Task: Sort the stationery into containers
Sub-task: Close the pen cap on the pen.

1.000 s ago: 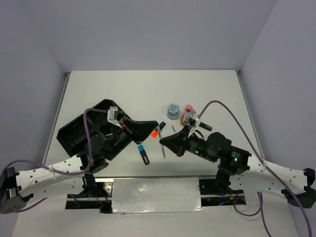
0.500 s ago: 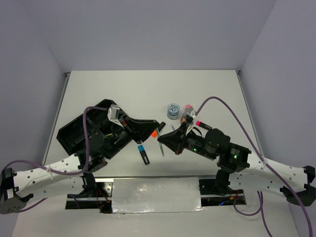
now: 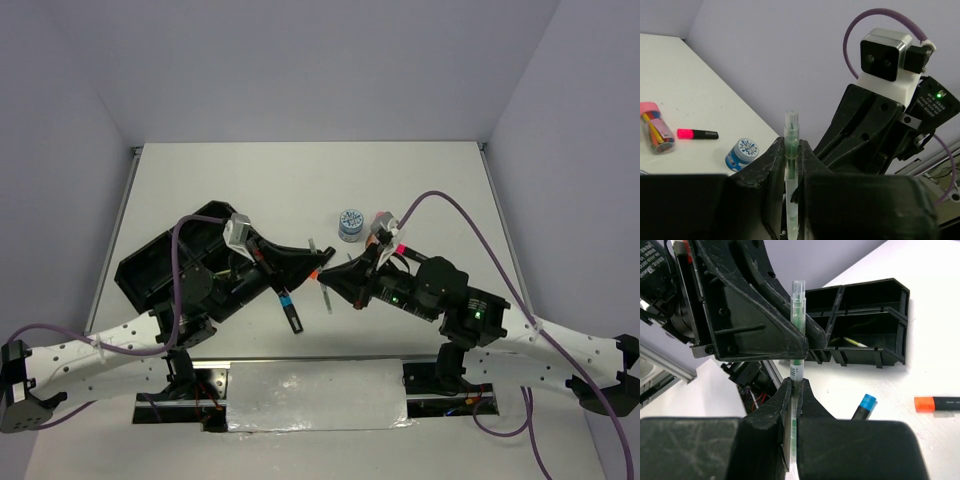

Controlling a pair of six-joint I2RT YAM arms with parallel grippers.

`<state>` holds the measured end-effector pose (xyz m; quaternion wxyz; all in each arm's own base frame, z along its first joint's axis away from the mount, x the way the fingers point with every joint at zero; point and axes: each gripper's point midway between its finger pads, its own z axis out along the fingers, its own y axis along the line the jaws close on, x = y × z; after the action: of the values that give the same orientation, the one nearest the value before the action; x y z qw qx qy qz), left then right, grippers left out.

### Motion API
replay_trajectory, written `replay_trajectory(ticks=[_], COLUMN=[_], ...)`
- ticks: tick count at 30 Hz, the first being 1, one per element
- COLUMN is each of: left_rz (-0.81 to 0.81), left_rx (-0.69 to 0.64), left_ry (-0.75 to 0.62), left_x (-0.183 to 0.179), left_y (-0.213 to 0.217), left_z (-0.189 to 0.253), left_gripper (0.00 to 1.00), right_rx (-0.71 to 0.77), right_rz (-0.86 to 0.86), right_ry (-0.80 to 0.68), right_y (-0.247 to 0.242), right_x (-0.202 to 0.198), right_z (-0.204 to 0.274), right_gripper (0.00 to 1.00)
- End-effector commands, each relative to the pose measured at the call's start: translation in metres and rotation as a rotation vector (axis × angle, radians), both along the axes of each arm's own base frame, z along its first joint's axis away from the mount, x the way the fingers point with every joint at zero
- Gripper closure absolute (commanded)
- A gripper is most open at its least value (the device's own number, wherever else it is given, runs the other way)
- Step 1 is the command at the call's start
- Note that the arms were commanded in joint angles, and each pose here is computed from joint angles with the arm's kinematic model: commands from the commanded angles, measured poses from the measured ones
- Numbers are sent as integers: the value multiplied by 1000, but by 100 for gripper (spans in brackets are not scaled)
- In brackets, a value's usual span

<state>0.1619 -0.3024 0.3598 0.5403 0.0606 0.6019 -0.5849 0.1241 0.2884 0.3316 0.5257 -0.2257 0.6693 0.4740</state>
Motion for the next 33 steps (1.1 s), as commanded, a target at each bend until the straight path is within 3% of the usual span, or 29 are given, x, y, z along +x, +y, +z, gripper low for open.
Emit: replay_trajectory(ticks=[1, 2, 3, 6, 7, 8, 9, 12, 14, 16, 17, 22, 24, 25, 30, 33], left_rz=[-35, -60, -71, -123, -131, -135, -151, -181, -188, -183, -182, -138, -137, -126, -63, -8], left_rx=[-3, -6, -3, -7, -5, -12, -28, -53, -64, -74, -75, -53, -37, -26, -16, -24], left_ry=[-60, -75, -80, -124, -149, -164, -206, -276, -306, -320, -324, -314, -321, -313, -311, -311], left_x=[-7, -11, -13, -21, -23, -25, -31, -40, -44, -45, -45, -38, -38, -35, -30, -25], left_y=[-3, -5, -7, -13, -14, -13, -11, -8, -6, -4, -4, 0, 0, 0, 13, 24], left_z=[13, 17, 18, 26, 27, 31, 39, 51, 59, 65, 67, 65, 64, 62, 68, 76], left_gripper=[82, 96, 100, 100, 100, 100, 100, 100, 100, 100, 100, 100, 71, 49, 15, 17], right_rx=[78, 80, 79, 80, 85, 80, 76, 67, 81, 73, 72, 87, 91, 95, 76, 71], right_rz=[10, 7, 2, -1, 5, 20, 38, 85, 104, 119, 119, 120, 119, 138, 135, 152], right_ry=[-43, -44, -42, -45, -52, -53, -57, -49, -53, -45, -43, -45, -50, -55, -57, -49], right_y=[1, 1, 1, 1, 1, 2, 4, 9, 15, 20, 21, 22, 21, 21, 20, 23], right_x=[-1, -1, 0, 0, -1, -3, -6, -13, -14, -15, -14, -15, -14, -18, -18, -20], right_z=[36, 37, 37, 37, 38, 34, 32, 23, 24, 20, 20, 21, 22, 24, 21, 18], right_gripper=[100, 100, 100, 98, 91, 66, 58, 50, 56, 75, 91, 100, 100, 100, 100, 100])
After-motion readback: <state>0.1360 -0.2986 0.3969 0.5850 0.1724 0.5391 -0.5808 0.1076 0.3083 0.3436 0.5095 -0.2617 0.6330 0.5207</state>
